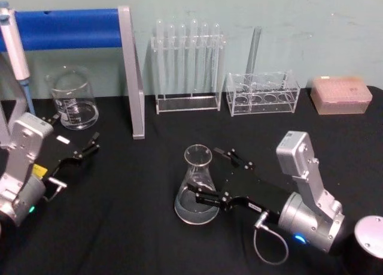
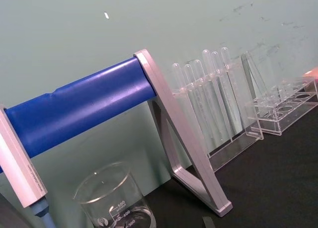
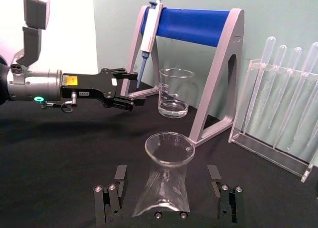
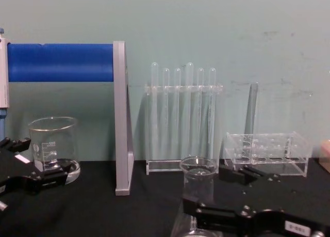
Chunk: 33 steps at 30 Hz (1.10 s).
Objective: Grasp the erlenmeyer flask with one hand, shake it three times, then place it back.
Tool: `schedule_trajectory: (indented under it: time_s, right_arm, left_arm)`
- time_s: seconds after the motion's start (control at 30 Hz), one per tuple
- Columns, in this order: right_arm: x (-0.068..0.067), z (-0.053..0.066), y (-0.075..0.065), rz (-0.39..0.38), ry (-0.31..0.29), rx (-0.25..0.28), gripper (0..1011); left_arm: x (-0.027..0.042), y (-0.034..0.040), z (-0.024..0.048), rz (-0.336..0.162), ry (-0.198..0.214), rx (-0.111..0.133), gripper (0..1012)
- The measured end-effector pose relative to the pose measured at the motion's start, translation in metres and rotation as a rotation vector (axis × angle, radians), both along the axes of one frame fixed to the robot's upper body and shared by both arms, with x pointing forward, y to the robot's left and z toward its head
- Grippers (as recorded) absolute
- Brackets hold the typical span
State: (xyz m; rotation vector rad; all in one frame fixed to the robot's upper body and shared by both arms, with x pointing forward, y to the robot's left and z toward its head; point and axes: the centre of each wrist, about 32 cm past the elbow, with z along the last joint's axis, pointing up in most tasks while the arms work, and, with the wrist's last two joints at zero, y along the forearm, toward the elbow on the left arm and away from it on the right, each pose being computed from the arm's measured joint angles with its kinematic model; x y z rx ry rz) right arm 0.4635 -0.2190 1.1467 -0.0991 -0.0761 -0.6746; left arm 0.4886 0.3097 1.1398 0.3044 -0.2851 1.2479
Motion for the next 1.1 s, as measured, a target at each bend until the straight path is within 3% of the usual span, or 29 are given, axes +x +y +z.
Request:
schedule_trajectory:
  time_s: [0.3, 0.57, 0.8, 1.1]
  right_arm:
    - [-0.02, 0.003, -0.02, -0.021, 0.017, -0.009, 1000]
    - [-0.031, 0.003, -0.041, -0.124, 0.026, -0.022, 1000]
    - [-0.024, 0.011, -0.049, -0.284, -0.019, 0.014, 1000]
    - [0.003, 0.022, -0.047, -0.488, -0.045, 0.029, 1000]
  left_arm:
    - [0.0, 0.0, 0.0, 0.0, 0.0, 0.0, 1001]
    - [0.0, 0.0, 0.0, 0.0, 0.0, 0.0, 1000]
    - [0.0, 0.0, 0.0, 0.0, 0.0, 0.0, 1001]
    - [0.0, 0.0, 0.0, 0.0, 0.0, 0.0, 1001]
